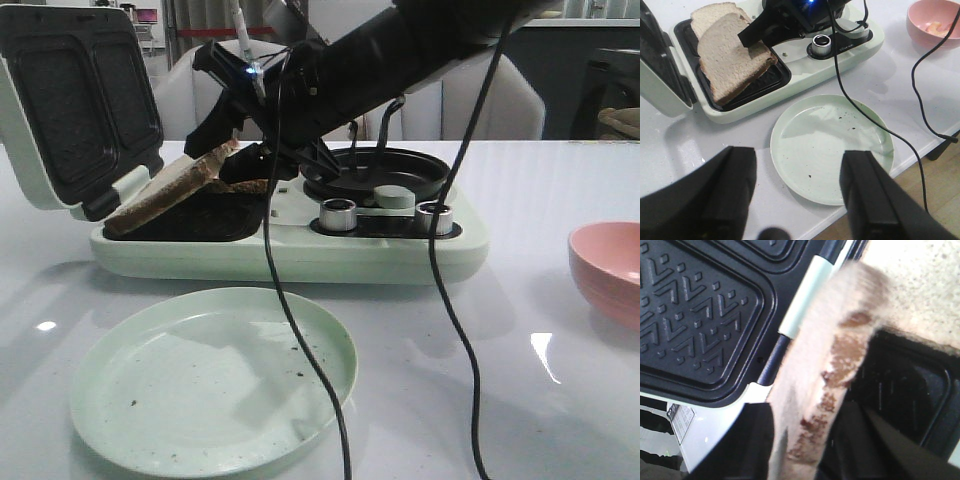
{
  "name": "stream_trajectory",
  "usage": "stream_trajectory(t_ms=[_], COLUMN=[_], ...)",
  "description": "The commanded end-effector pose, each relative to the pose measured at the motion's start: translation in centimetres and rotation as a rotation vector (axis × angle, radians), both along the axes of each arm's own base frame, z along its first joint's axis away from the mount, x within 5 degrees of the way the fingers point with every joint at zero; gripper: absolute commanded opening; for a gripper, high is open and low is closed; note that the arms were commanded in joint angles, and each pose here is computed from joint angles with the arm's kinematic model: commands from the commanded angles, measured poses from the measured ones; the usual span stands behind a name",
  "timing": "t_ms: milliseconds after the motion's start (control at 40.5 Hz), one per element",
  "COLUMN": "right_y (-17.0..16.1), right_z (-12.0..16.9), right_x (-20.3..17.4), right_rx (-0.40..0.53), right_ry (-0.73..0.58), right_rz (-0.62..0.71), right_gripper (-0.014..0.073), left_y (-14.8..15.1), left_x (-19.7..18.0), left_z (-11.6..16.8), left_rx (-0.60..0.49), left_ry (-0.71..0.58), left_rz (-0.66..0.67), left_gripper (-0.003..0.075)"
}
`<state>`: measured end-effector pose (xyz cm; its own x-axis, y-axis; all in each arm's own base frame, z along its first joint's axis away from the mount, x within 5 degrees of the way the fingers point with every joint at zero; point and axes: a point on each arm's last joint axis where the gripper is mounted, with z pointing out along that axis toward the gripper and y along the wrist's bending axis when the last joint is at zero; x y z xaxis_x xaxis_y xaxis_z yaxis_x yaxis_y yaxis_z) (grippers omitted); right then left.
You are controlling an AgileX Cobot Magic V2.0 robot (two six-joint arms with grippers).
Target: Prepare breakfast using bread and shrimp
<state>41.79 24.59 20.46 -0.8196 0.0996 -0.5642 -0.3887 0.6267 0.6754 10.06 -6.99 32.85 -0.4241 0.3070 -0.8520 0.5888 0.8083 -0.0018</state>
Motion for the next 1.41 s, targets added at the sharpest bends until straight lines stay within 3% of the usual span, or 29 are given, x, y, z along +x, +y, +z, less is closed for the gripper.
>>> stream_trajectory(t_ms=[0, 173, 445, 618, 742, 890, 1162, 1384], right_y=[0.0, -0.4, -3.3, -6.7, -9.4, -12.0, -15.7, -17.7], right_z=[4.5, 4.7, 10.3, 13.8, 15.1, 15.2, 14.0, 12.9], right_x=[-0.3, -0.5, -3.1, -6.4, -9.6, -14.3, -22.4, -26.9], right_rx=[0.063, -0.015, -0.343, -0.569, -0.682, -0.726, -0.712, -0.695], right_ry=[-0.092, -0.143, -0.315, -0.232, -0.219, -0.232, -0.256, -0.284], right_rz=[0.013, 0.048, 0.1, 0.025, -0.035, -0.045, -0.058, -0.071], right_gripper=[0.0504, 0.0517, 0.0515, 0.0515, 0.0515, 0.0515, 0.0515, 0.0515], left_y=[-0.2, -0.1, -0.1, -0.1, -0.1, -0.1, -0.1, -0.1], left_x=[0.2, 0.2, 0.3, 0.3, 0.3, 0.3, 0.3, 0.3], left_z=[1.5, 1.5, 1.5, 1.5, 1.5, 1.5, 1.5, 1.5], left_rx=[-0.062, -0.06, -0.045, -0.045, -0.045, -0.05, -0.051, -0.049], left_ry=[-0.089, -0.09, -0.1, -0.1, -0.1, -0.097, -0.096, -0.097], left_rz=[0.004, 0.004, 0.006, 0.006, 0.006, 0.005, 0.005, 0.005], left_gripper=[0.0425, 0.0425, 0.0425, 0.0425, 0.0425, 0.0425, 0.0425, 0.0425])
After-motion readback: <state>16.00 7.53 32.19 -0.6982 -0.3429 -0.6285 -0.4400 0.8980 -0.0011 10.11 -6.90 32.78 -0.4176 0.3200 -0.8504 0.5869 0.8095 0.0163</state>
